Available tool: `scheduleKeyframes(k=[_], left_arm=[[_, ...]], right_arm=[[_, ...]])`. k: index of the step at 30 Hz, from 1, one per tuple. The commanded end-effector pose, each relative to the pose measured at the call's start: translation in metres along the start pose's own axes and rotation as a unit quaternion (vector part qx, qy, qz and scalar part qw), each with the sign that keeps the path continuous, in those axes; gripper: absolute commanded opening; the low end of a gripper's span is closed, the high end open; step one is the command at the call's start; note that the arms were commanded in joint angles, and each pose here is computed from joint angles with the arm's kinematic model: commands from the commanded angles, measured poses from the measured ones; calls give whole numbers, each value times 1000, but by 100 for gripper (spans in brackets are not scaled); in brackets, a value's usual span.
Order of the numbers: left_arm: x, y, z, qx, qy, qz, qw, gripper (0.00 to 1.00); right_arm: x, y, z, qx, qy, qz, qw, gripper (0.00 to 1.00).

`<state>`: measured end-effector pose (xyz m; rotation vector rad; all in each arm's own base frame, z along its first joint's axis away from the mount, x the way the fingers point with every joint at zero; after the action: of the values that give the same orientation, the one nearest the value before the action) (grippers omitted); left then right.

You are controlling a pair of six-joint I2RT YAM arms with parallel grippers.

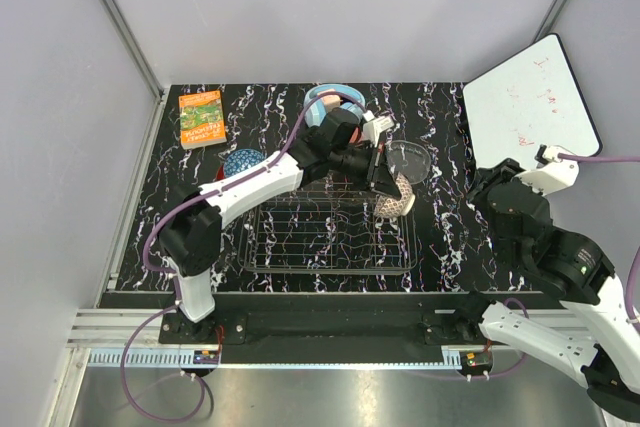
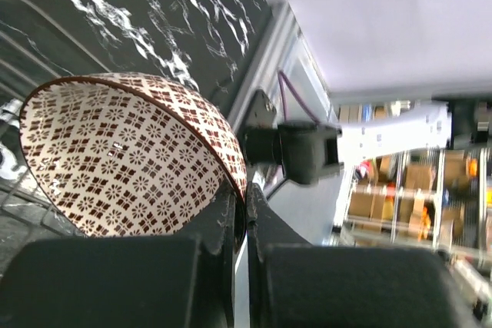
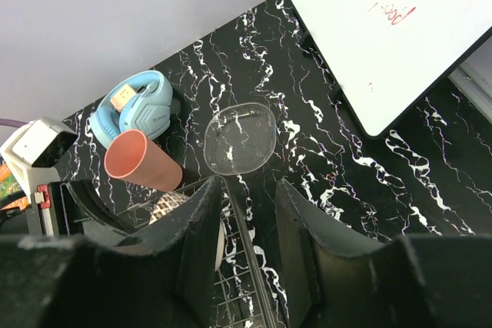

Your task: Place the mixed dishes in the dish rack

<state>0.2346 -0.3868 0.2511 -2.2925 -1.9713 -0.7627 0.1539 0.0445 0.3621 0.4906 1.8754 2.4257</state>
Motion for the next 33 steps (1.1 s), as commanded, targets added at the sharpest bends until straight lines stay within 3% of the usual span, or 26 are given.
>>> scheduleKeyframes(k=[1,5,15,23,27,28,33], left_arm=[[2,24,-18,1,-13,-78,997,0],[-4,25,-5,30,9,-78,996,0],[-12,18,18,131,-27,-64,989,0],[-21,20,29,150,-42,-54,986,0],[-24,19,36,165,-47,-47,984,11],[-24,20,36,164,-50,-50,984,20],[-17,21,38,161,-44,-58,984,35]], right_arm=[[-1,-3,2,13,1,8,1000,42],[-4,-10,5,21,3,19,1000,42],[-4,-17,2,36,-1,32,999,42],[-2,-20,-1,39,0,41,998,42],[-1,-21,-1,40,-1,44,998,42],[-1,-21,-2,41,-2,45,998,42],[0,-21,-4,41,-4,45,998,43]])
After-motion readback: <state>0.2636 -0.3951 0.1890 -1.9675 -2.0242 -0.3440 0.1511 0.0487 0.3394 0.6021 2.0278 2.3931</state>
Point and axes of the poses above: each gripper's point midway between its finger pads, its own x axis back along the fingers, its own z axis along the line the jaws close on, y = z × x, the point moved 6 cm from there along x, back along the fingers, and after that the axes turned 10 degrees about x, right-handed, at the moved point
